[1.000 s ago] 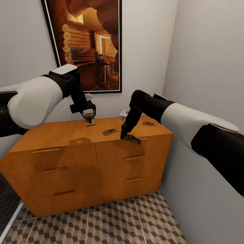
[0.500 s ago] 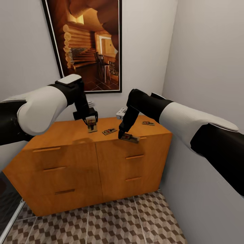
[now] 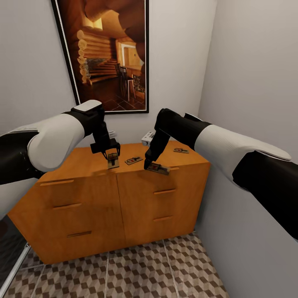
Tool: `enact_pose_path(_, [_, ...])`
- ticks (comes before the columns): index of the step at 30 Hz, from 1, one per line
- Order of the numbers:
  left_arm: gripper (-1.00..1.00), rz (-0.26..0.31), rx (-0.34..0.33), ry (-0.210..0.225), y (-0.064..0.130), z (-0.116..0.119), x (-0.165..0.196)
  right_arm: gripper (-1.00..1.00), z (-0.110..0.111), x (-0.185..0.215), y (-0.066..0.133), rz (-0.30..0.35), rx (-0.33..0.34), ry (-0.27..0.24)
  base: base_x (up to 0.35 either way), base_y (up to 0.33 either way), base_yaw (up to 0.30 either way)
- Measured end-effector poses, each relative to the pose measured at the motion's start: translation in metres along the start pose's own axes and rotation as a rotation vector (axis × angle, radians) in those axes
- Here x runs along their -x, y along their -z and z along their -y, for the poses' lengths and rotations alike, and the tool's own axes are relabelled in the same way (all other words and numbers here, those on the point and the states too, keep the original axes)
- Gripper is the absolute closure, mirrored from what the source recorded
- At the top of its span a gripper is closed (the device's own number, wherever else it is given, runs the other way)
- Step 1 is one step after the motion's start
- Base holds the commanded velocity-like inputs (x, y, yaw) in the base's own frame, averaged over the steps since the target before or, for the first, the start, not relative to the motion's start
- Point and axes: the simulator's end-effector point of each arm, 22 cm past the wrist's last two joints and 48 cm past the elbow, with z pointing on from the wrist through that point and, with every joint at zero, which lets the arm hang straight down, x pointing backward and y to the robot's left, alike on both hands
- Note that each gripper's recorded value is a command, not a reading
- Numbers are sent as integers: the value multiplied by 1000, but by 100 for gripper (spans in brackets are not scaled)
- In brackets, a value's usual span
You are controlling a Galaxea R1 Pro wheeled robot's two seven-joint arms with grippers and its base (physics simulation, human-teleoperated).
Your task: Take the four mousetraps from the cabinet in the bathroom and place them on the bathroom floor. Make sure all four end up on the same floor surface, and ensure that at least two of them are either under or directly next to the same bathroom sink.
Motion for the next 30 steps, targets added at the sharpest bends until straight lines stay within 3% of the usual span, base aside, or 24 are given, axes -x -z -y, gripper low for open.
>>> enact_pose_path(9, [100, 0, 2, 0, -1, 0, 0, 100, 0, 0, 0, 0, 0, 0, -84, 0, 0])
enact_pose_path(30, [100, 0, 3, -1, -1, 0, 0, 100, 0, 0, -1, 0, 1, 0, -327, 0, 0])
